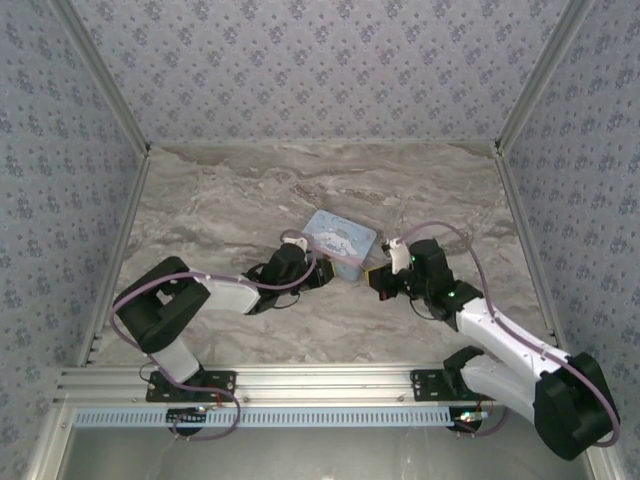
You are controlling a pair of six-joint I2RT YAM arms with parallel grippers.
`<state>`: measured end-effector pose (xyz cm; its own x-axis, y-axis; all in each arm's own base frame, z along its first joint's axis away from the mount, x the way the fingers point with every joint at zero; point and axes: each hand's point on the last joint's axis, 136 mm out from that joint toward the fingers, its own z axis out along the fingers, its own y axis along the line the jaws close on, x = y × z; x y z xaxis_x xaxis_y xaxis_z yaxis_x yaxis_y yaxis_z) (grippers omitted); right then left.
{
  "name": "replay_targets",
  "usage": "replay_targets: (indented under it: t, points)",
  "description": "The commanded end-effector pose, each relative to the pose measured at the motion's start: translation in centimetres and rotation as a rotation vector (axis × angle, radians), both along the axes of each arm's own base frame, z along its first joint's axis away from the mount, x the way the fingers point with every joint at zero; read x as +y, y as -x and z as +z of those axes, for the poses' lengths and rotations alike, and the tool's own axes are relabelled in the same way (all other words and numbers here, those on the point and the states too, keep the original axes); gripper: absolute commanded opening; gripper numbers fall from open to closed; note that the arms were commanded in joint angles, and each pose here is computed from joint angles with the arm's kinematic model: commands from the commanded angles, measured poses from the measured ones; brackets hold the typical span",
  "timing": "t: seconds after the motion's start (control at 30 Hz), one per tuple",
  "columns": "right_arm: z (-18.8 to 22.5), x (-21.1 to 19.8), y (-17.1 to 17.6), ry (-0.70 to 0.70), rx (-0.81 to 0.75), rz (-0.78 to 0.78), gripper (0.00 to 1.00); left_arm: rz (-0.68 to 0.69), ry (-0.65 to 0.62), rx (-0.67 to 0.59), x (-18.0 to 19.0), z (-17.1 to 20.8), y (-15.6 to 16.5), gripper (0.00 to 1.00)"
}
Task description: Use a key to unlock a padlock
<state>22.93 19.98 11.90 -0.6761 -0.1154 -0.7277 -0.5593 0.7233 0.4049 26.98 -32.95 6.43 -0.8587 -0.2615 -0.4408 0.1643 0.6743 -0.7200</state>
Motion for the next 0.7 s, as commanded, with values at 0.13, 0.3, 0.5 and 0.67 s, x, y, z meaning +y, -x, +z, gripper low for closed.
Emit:
replay_targets:
  t: [0.13, 0.3, 0.5, 0.67]
  points:
    - [-2.5, -0.2, 1.3, 0.156, -0.102, 0.012, 0.00, 0.037, 0.148, 0.049, -1.7, 3.8, -0.4, 0.24]
    - [-3.2, 0.1, 1.5, 0.160, -0.149, 0.007, 0.00, 0.058, 0.191, 0.076, -2.0, 4.6, -0.3, 0.24]
    - [-3.8, 0.4, 1.6, 0.211, -0.180, 0.025, 0.00, 0.055, 0.226, 0.106, -2.8, 5.7, -0.1, 0.23]
    - [-3.7, 0.9, 1.2, 0.203, -0.205, 0.015, 0.00, 0.060, 0.242, 0.135, -3.1, 5.7, -0.1, 0.21]
